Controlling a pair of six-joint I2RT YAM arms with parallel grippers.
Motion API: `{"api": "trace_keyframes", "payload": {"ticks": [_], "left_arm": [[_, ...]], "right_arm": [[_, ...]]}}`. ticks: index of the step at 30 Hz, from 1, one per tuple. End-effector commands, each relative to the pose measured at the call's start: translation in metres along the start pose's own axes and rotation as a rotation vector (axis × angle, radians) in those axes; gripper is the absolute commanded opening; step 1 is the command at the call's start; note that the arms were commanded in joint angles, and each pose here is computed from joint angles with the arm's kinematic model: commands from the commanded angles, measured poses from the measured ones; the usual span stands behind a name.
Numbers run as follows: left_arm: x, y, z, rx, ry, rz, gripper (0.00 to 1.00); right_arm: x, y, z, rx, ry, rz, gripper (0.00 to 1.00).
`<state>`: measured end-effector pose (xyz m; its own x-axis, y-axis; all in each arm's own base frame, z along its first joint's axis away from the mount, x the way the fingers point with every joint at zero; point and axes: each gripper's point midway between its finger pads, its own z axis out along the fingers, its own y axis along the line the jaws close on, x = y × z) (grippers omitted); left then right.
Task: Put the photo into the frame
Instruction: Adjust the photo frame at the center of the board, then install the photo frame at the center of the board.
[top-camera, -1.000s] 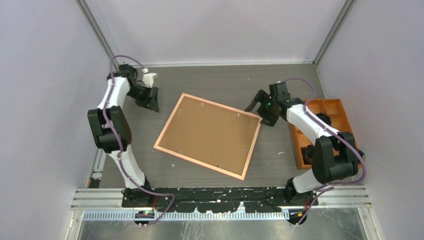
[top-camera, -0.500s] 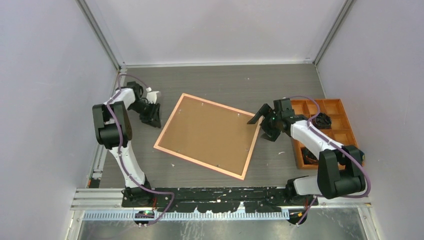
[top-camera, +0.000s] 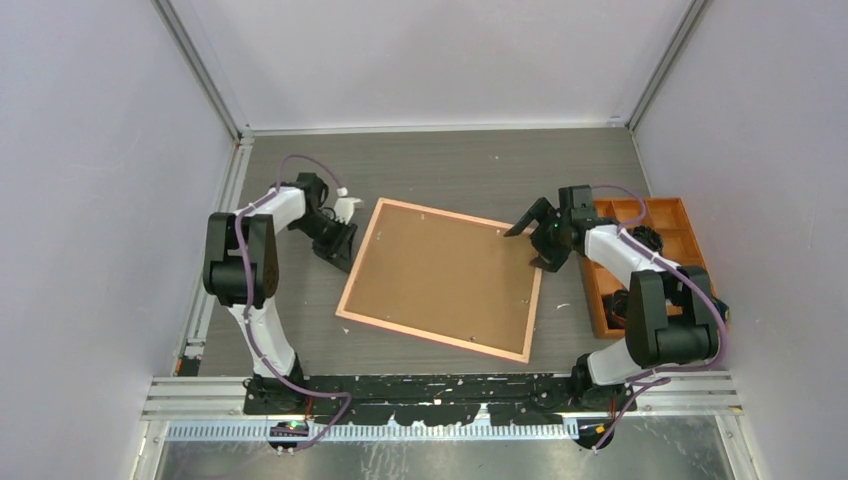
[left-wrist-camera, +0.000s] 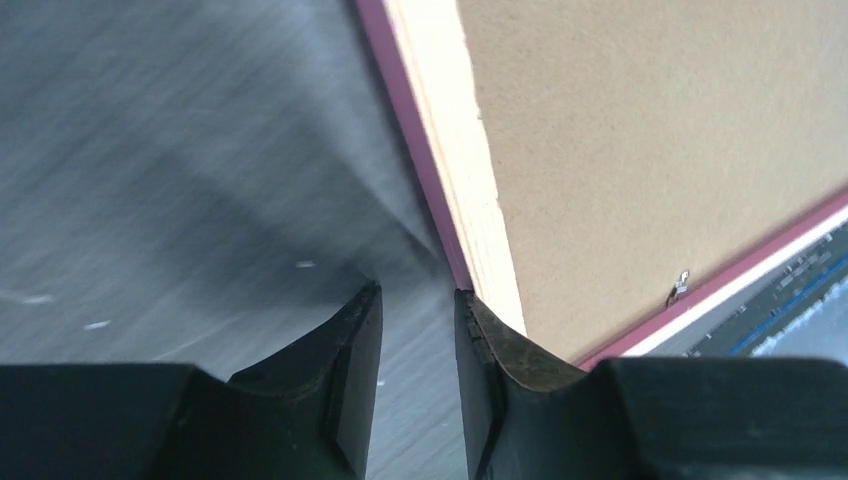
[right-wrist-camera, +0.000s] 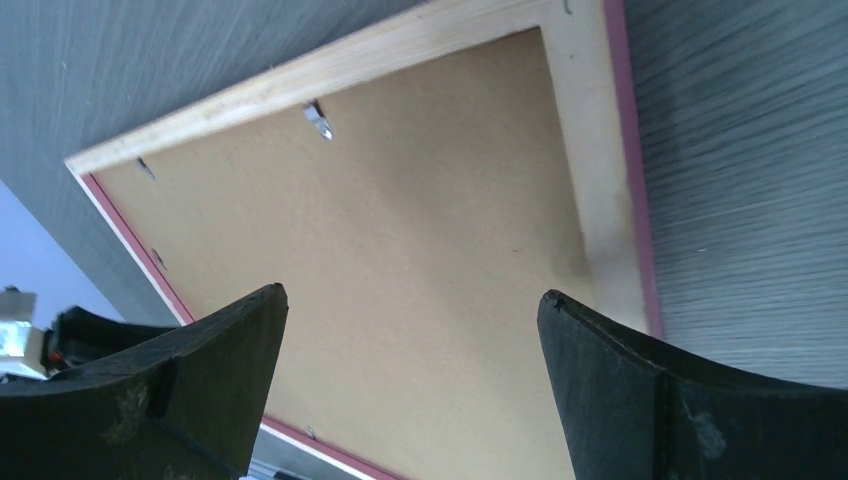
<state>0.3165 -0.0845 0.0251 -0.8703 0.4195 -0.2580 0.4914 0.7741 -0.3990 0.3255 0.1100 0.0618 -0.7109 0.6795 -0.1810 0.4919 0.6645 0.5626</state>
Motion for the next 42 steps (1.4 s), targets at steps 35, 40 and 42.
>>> {"api": "trace_keyframes", "payload": {"ticks": [35,40,42], "left_arm": [[-0.015,-0.041,0.023,0.286,-0.019,-0.131,0.18],[-0.015,-0.039,0.025,0.279,-0.015,-0.134,0.18],[-0.014,-0.039,0.026,0.276,-0.015,-0.135,0.17]], "right_arm": [[0.167,0.245,0.126,-0.295,0.243,-0.338,0.43],[0.170,0.242,0.133,-0.286,0.261,-0.328,0.41],[0.172,0.242,0.134,-0.291,0.273,-0.320,0.40]]}}
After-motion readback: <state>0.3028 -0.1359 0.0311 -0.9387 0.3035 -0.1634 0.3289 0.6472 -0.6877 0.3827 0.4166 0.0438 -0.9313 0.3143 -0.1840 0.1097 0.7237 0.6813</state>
